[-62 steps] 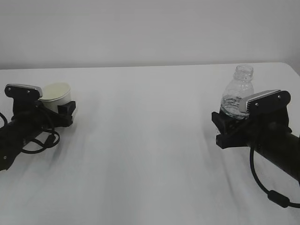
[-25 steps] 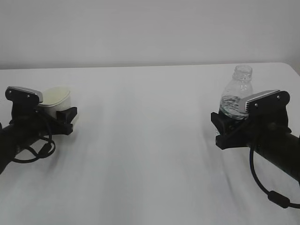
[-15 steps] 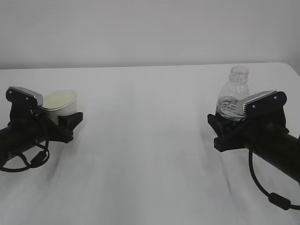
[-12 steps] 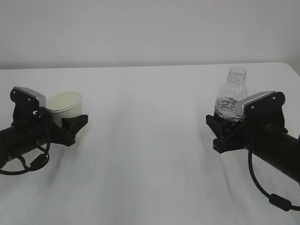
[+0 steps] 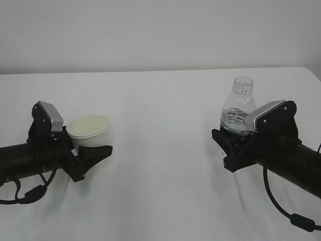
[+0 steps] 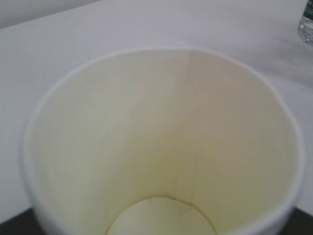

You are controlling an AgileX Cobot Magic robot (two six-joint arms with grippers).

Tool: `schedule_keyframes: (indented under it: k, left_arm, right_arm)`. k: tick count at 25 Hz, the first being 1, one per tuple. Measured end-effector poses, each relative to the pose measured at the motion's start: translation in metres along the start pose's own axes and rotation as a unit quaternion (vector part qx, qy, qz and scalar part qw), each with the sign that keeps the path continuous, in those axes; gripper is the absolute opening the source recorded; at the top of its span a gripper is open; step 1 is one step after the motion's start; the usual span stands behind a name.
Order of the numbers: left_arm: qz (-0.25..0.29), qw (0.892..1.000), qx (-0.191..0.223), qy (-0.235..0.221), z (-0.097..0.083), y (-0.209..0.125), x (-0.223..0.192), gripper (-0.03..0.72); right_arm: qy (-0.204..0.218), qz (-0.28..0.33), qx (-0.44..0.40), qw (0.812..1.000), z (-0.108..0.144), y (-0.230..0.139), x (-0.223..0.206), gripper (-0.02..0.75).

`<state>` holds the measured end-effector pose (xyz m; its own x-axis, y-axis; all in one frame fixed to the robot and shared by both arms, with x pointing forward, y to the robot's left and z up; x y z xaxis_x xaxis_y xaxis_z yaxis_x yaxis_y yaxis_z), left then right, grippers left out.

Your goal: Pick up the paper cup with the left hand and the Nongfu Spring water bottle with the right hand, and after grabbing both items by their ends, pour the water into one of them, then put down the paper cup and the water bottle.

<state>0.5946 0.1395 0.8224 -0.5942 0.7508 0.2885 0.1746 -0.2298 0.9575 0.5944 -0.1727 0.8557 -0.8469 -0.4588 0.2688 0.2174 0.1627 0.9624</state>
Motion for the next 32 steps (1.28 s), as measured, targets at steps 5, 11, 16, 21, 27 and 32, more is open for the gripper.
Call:
schedule_keyframes:
  k: [5, 11, 16, 21, 27, 32]
  left_arm:
    - [0.005, 0.999, -0.016, -0.039, -0.015, -0.002, -0.001, 0.462]
    - [0.006, 0.996, -0.032, -0.087, -0.049, 0.002, -0.013, 0.462]
    - [0.004, 0.991, -0.045, -0.128, -0.081, 0.006, -0.023, 0.462]
    - [-0.017, 0.986, -0.069, -0.152, -0.106, 0.028, -0.028, 0.462]
    - [-0.043, 0.98, -0.076, -0.176, -0.133, 0.055, -0.029, 0.462]
    - [-0.04, 0.977, -0.062, -0.199, -0.152, 0.056, -0.031, 0.462]
  right_arm:
    - [0.02, 0.0, 0.01, 1.0, 0.007, 0.0, 0.0, 0.458]
    - [0.04, 0.001, 0.019, 0.999, 0.015, -0.001, 0.001, 0.457]
    - [0.057, 0.001, 0.028, 0.998, 0.021, -0.001, 0.001, 0.458]
    - [0.075, 0.001, 0.036, 0.996, 0.027, -0.002, 0.002, 0.458]
    - [0.093, 0.002, 0.045, 0.995, 0.034, -0.002, 0.003, 0.457]
    - [0.115, -0.001, 0.057, 0.992, 0.041, -0.001, 0.006, 0.457]
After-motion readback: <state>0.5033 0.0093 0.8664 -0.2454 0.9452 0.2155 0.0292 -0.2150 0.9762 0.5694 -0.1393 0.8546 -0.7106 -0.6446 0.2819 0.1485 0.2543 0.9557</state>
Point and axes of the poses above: a point on each arm's last joint axis where the gripper is mounted, x pointing back along that axis away from the gripper, z along the wrist's bending axis when the last joint is at zero, y = z × x, the point moved 9 cm from there along -x, pointing out along that axis toward the gripper, and after that the axes turned 4 degrees about -x, right-handed, at the moved point
